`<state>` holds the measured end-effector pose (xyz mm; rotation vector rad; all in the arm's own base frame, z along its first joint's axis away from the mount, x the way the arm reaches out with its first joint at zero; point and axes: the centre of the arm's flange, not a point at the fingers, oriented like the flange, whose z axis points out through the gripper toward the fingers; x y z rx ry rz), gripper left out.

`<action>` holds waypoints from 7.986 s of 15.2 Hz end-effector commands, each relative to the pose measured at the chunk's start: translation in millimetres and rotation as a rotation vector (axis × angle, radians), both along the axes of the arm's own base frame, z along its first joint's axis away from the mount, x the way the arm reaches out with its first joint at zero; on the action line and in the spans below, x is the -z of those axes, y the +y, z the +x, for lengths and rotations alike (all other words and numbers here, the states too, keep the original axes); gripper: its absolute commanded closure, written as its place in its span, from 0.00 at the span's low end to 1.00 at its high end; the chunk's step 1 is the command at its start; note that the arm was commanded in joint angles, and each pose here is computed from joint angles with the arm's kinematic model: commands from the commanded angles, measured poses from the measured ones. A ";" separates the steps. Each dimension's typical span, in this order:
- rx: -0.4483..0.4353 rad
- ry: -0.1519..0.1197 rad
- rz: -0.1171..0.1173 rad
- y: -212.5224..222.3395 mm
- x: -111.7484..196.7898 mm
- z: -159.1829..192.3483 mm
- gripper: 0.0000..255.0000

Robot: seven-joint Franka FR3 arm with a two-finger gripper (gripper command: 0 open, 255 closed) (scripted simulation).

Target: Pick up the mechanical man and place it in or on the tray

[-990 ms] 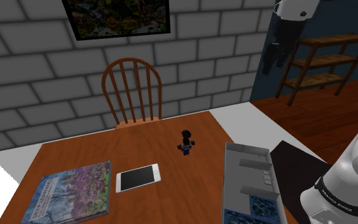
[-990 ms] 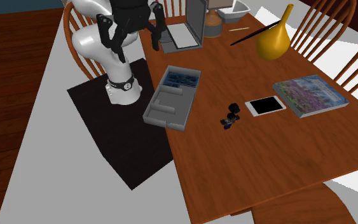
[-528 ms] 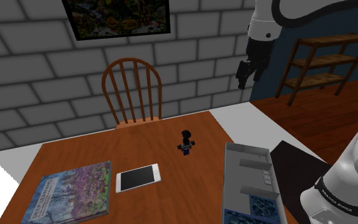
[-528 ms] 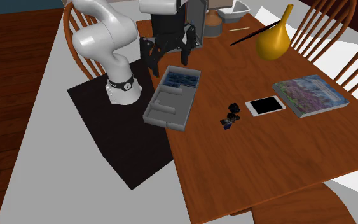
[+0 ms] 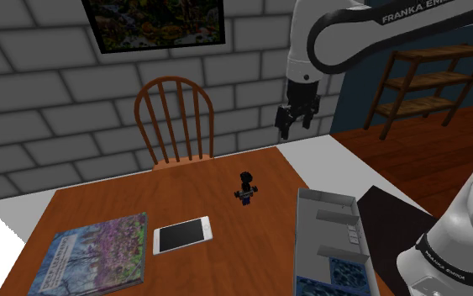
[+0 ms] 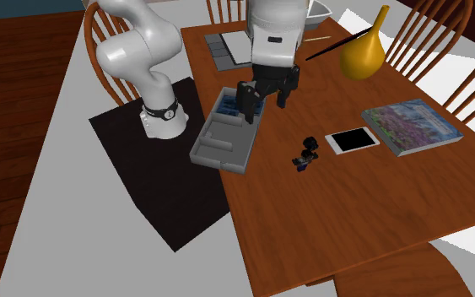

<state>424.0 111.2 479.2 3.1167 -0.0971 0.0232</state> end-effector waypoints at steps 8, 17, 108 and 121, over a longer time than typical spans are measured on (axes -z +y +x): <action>0.025 0.040 0.011 79.2 67.1 59.4 0.00; 0.041 0.067 0.018 130.2 129.2 97.4 0.00; 0.041 0.067 0.018 60.5 97.2 -188.1 1.00; 0.041 0.067 0.018 60.5 103.3 -187.8 0.00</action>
